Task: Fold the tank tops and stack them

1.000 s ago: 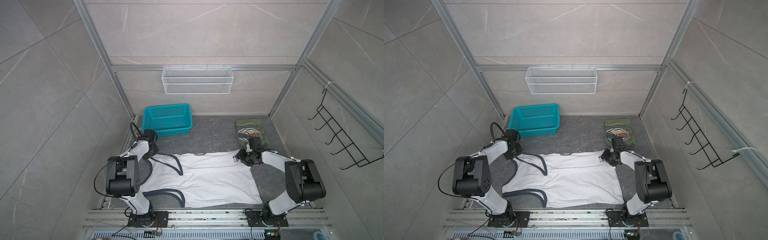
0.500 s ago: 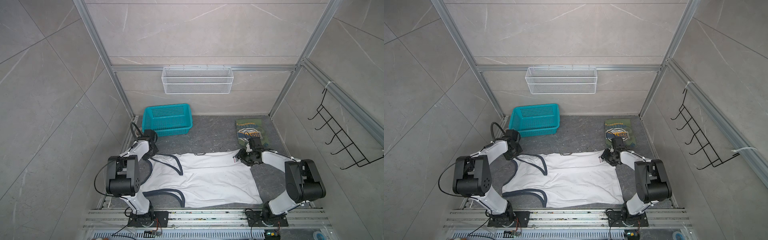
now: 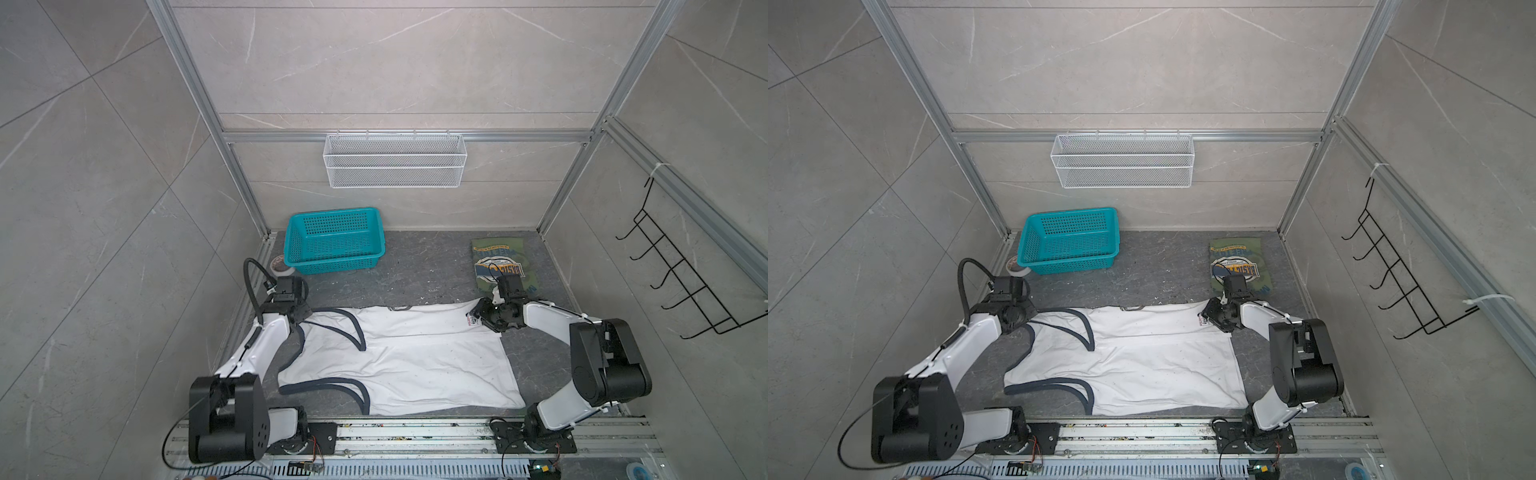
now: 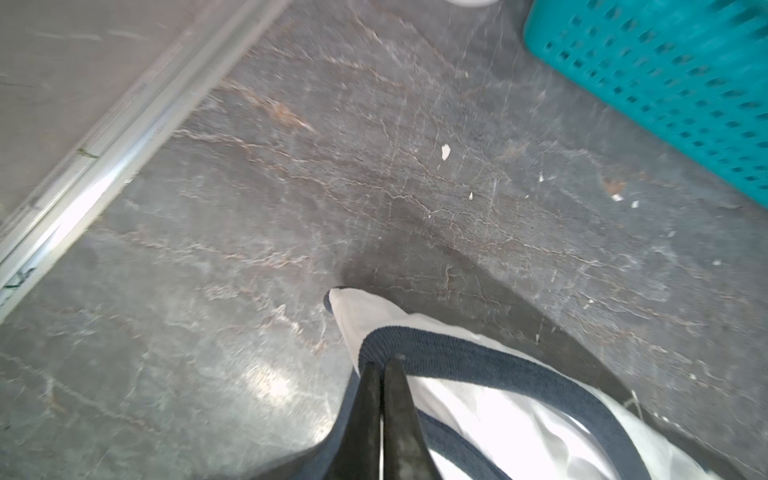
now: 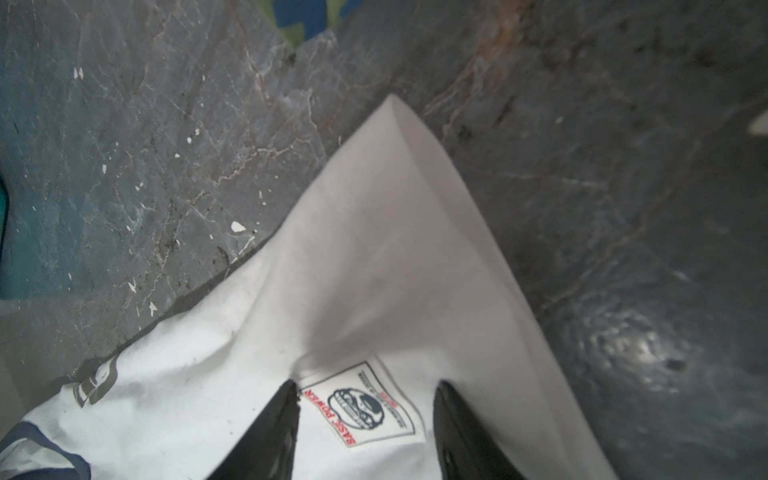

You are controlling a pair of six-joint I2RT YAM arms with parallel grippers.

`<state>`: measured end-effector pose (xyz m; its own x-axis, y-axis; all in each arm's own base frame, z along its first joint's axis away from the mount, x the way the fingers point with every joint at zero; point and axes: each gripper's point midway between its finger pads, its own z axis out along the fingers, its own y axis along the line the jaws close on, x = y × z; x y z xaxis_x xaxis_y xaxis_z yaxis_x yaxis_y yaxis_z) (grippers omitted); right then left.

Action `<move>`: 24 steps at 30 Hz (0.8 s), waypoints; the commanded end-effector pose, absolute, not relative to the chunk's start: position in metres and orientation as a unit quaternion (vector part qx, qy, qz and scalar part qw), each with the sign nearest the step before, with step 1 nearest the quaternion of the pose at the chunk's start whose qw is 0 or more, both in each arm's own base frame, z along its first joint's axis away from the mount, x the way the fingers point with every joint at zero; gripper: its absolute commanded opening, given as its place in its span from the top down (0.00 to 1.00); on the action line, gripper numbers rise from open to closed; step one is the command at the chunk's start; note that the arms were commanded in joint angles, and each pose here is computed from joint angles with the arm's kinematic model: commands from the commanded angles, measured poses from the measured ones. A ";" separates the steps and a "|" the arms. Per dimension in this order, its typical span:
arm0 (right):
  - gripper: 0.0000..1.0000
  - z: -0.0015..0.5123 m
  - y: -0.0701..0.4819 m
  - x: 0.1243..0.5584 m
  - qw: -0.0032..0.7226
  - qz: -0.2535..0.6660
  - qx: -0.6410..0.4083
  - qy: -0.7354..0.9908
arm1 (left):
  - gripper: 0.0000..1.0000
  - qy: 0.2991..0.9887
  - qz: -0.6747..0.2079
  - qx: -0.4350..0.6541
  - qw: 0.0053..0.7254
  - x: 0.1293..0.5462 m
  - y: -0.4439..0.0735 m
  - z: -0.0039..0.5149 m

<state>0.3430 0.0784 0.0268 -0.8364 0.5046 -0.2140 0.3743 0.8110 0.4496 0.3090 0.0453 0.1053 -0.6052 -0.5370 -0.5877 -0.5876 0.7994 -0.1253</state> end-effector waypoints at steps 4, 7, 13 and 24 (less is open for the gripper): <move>0.45 -0.001 0.063 0.317 0.123 0.147 0.244 0.951 | 1.00 0.862 0.018 -0.356 0.361 0.291 0.051 0.100; 0.45 -0.002 0.061 0.316 0.121 0.142 0.247 0.951 | 1.00 0.857 0.034 -0.389 0.337 0.274 0.060 0.080; 0.45 -0.004 0.057 0.313 0.116 0.132 0.254 0.951 | 1.00 0.845 0.012 -0.451 0.287 0.264 0.079 0.050; 0.44 0.023 0.058 0.322 0.161 0.140 0.216 0.953 | 1.00 0.868 -0.001 -0.413 0.278 0.308 0.085 0.064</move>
<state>0.3424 0.0754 0.0292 -0.8412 0.4856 -0.2379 0.3560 0.8284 0.4324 0.2939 0.0815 0.0527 -0.4970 -0.7381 -0.4563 -0.7417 0.6343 -0.2181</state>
